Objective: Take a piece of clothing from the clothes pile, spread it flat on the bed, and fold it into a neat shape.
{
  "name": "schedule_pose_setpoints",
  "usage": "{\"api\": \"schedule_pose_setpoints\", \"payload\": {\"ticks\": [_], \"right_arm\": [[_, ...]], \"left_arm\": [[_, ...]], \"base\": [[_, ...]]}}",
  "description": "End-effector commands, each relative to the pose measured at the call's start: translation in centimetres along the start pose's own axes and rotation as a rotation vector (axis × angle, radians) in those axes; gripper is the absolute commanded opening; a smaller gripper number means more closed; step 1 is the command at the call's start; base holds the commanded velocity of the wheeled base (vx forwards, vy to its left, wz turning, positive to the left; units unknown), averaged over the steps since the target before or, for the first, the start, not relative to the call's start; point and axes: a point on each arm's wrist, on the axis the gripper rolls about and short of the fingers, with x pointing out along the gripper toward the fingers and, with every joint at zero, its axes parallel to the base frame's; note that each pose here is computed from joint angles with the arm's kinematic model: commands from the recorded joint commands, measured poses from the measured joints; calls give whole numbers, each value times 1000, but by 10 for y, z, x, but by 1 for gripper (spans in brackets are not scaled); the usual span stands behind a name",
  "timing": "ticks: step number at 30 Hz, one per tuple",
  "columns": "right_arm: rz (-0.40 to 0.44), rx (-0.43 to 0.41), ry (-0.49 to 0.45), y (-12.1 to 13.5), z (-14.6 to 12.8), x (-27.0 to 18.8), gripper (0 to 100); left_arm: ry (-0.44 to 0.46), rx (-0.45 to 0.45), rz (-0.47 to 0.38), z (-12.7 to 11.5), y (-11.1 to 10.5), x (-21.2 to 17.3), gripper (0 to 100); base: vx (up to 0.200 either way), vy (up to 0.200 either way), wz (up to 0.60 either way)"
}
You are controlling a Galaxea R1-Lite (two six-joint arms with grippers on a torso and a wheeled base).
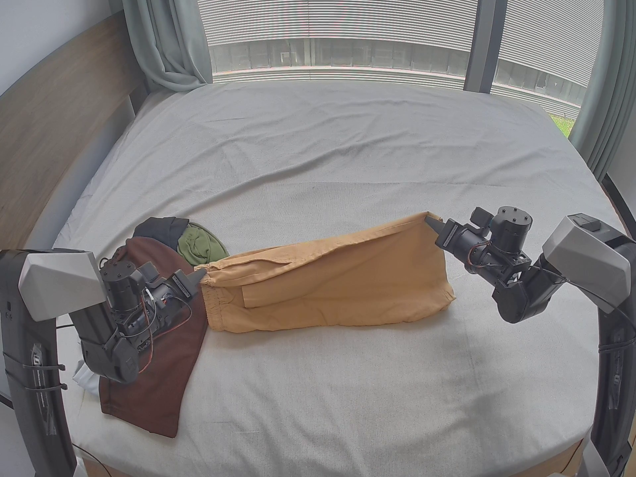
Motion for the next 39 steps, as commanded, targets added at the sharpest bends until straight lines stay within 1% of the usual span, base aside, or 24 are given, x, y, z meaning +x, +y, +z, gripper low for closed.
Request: {"api": "schedule_pose_setpoints", "payload": {"ticks": [1, 8, 14, 22, 23, 27, 28, 32, 35, 36, 38, 39], "right_arm": [[-5, 2, 8, -5, -6, 3, 0], [-18, 5, 12, -11, -9, 3, 0], [-18, 5, 4, -17, -12, 7, 0], [-15, 3, 4, -17, -13, 9, 0], [-13, 3, 5, -17, -14, 10, 100], [-1, -1, -10, -15, -11, 12, 100], [-1, -2, -12, -15, -11, 12, 100], [-7, 3, 3, -12, -12, 5, 100], [-10, 4, 7, -5, -7, -4, 100], [-15, 8, 18, -1, -6, -10, 100], [-15, 8, 18, -1, -6, -10, 100], [-32, 18, 49, 5, -7, -25, 100]], "left_arm": [[1, -7, 0, -2, 3, 4, 0], [-5, -11, 29, -8, 12, 10, 0], [-4, -13, 30, -9, 13, 11, 0], [-9, -12, 29, -10, 16, 15, 0], [-9, -13, 29, -10, 16, 15, 100], [-40, -27, 12, -2, 15, 20, 100], [-71, -54, 21, 2, 16, 23, 100], [-126, -59, 40, 8, 14, 26, 100], [-126, -59, 38, 9, 11, 25, 100], [-126, -53, 30, 10, 7, 24, 100], [-126, -53, 30, 10, 7, 24, 100], [-122, -48, 19, 11, -1, 20, 100]], "base": [[0, 0, 0], [0, 0, 0], [0, 0, 0], [0, 0, 0], [0, 0, 0], [0, 0, 0], [0, 0, 0], [0, 0, 0], [0, 0, 0], [0, 0, 0], [0, 0, 0], [0, 0, 0]]}}
